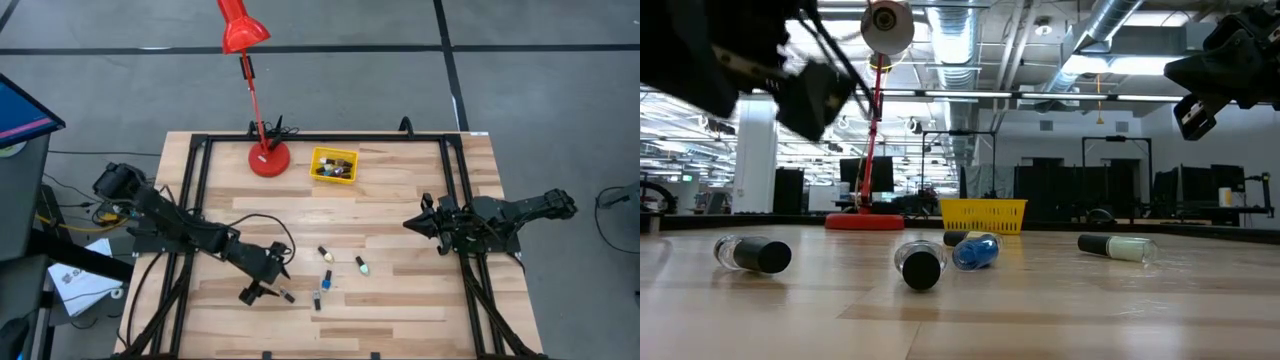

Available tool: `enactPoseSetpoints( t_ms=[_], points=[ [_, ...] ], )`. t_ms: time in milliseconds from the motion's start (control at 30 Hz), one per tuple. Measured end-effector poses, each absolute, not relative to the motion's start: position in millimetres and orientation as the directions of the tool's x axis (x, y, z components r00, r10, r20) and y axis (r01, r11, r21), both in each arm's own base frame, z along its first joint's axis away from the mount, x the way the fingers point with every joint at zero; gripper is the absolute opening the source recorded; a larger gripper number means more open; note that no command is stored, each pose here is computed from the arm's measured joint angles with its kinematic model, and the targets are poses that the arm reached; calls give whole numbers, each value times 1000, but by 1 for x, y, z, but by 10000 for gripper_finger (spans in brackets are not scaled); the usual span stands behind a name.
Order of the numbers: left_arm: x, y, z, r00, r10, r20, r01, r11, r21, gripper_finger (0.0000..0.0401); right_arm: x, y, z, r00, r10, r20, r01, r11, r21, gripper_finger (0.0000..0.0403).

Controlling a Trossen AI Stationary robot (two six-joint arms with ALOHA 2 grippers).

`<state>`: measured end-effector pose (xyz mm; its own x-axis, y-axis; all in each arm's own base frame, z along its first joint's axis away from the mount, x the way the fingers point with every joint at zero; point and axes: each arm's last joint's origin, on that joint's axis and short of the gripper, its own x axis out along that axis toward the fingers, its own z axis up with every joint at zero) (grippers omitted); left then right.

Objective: Pick & Place Nail Polish
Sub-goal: Put the left transparent nail polish bottle into the yellow bin

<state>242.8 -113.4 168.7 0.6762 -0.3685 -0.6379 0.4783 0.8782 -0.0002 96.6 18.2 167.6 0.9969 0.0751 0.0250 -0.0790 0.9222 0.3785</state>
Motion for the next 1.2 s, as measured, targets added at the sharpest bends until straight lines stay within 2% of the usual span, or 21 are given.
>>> enactPoseSetpoints(
  t_ms=[367, 567, 833, 933, 1200],
  points=[
    [254, -132, 127, 664, -410, -625, 493, 869, -47, 254, 97, 18, 168, 997, 76, 25, -80, 922, 379, 1],
    [255, -135, 104, 617, -390, -684, 493, 869, -50, 254, 97, 18, 168, 997, 76, 25, -80, 922, 379, 1],
    [258, -136, 90, 610, -384, -693, 493, 869, -47, 253, 97, 18, 168, 997, 76, 25, -80, 922, 379, 1],
    [257, -136, 85, 608, -381, -697, 492, 869, -46, 240, 97, 18, 168, 997, 76, 25, -79, 922, 379, 1],
    [242, -127, 75, 651, -385, -654, 482, 875, -36, 167, 97, 18, 168, 997, 76, 25, -80, 922, 379, 1]
  ],
)
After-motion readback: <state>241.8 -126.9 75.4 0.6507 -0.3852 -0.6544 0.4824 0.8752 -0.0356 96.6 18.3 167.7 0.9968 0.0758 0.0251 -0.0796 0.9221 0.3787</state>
